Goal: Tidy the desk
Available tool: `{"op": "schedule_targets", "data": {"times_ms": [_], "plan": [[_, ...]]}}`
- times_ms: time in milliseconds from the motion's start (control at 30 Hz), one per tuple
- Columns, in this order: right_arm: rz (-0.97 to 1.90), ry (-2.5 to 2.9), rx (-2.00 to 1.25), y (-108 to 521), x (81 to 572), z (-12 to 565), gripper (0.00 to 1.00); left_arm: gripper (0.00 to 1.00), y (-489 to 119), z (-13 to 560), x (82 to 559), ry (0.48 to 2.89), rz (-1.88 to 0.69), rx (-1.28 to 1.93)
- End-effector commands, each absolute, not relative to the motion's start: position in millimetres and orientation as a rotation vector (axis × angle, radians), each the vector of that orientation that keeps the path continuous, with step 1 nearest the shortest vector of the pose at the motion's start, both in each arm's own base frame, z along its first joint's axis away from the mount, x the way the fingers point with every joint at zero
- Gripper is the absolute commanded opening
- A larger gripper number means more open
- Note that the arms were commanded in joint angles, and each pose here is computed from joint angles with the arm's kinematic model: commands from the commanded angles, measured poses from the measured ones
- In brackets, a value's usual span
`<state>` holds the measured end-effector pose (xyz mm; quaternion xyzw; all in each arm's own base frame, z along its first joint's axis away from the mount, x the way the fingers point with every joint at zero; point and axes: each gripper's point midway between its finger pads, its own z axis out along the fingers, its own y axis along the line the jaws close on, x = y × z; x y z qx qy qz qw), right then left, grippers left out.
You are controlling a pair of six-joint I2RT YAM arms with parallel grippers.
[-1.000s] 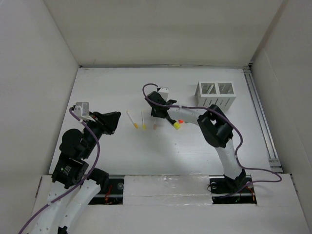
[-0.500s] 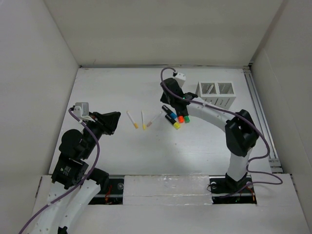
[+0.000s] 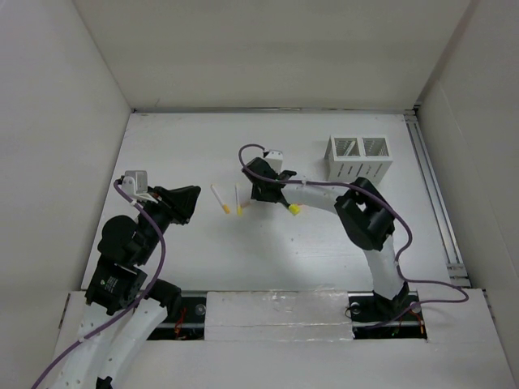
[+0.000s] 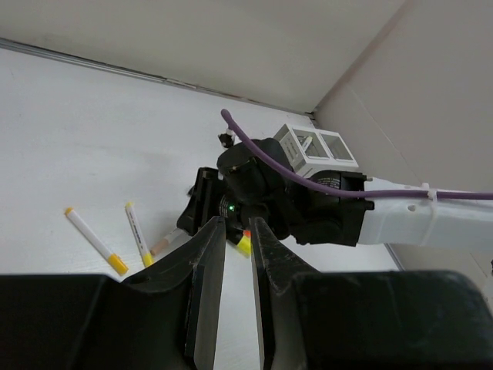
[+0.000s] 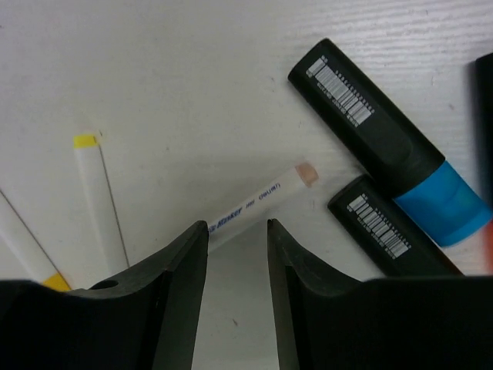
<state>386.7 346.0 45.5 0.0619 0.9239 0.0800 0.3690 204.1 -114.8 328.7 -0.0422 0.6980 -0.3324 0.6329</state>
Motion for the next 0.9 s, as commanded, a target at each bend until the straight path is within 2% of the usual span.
{"op": "schedule_targets", "data": {"times_ms": [0,167,533,633,867], "plan": [[0.264,2.332,0.232,345.2,392.3,73.4,0.43,0.17,-114.4,349.7,198.4,1.529,-0.779,-0.074],[0.297,2.355,0.234,349.0,382.1,62.4,0.49,0.17,-115.6,349.9,199.0,1.530,-0.784,-0.071],[0.238,2.397,0.210,356.0,395.9,38.0,0.50,0.17,-115.5,349.6,199.5,1.531,-0.781,-0.072],[0.224,2.404,0.200,355.4,395.8,35.3,0.50,0.17,-115.6,348.9,199.8,1.535,-0.781,-0.073],[0.182,2.426,0.185,348.0,390.6,26.4,0.37,0.17,-115.8,349.7,199.7,1.532,-0.782,-0.070]]}}
